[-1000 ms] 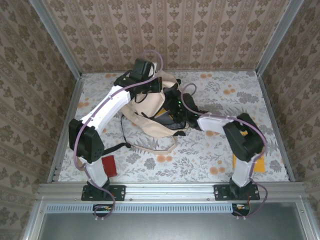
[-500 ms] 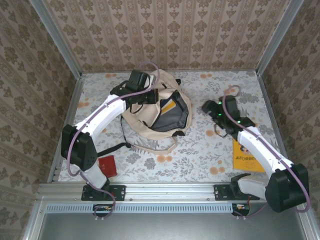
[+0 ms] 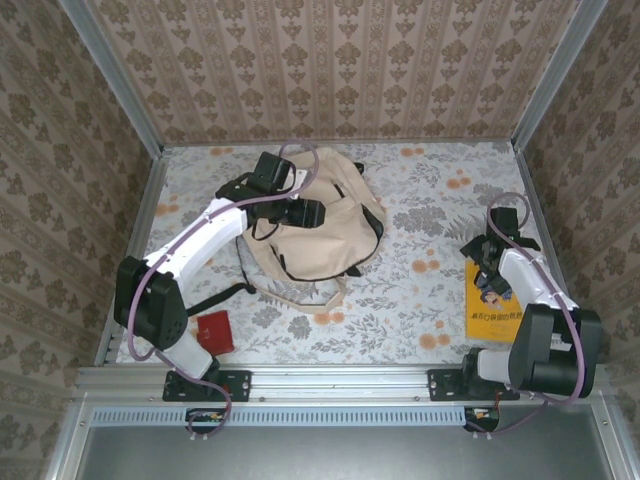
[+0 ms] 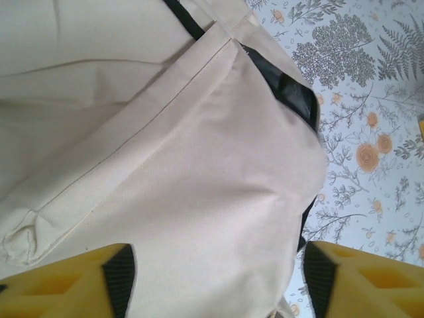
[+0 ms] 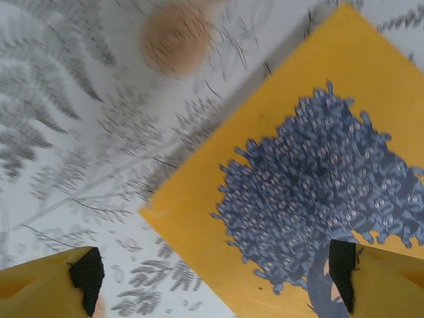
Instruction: Pack books, pencil case, and school supplies into a backpack
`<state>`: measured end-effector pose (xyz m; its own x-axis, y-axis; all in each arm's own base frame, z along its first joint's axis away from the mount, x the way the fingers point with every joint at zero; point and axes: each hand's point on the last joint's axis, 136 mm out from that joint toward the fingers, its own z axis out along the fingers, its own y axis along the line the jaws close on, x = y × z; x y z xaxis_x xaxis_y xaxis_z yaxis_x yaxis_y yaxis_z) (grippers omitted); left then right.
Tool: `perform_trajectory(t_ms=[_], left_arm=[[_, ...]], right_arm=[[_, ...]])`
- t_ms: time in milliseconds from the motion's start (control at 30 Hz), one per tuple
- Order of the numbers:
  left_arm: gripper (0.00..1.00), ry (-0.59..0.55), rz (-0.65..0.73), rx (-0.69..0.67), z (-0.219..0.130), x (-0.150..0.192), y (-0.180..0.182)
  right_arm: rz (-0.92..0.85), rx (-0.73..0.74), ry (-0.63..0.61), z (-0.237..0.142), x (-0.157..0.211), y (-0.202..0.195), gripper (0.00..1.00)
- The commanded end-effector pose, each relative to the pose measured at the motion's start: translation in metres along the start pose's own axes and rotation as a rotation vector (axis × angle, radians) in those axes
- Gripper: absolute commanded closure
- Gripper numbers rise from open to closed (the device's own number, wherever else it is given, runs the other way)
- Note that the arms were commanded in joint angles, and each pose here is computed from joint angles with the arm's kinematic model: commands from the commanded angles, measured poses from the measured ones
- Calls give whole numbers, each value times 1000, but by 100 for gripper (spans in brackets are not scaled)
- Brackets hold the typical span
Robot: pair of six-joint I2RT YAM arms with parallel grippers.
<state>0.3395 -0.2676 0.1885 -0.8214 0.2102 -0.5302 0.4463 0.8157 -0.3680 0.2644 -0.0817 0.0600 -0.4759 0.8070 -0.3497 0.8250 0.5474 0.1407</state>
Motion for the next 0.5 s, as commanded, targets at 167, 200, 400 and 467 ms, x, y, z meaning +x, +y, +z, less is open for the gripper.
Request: perform_trajectory(t_ms=[167,200,400,467], left_arm=[[21,-75,-40,43,-6,-18,-11],[21,-76,-37,38,-4,-19,-14],[22,-52,-11,50,15,-20,-38],[22,-36,0,58,23,-18,-48]], right_arm=[[40,-99,239,26,59,13,9],[49,-107,285,32,70,18,9],[20,-256,388,22,99,81,10],[22,-340,416,16,104,108,11]])
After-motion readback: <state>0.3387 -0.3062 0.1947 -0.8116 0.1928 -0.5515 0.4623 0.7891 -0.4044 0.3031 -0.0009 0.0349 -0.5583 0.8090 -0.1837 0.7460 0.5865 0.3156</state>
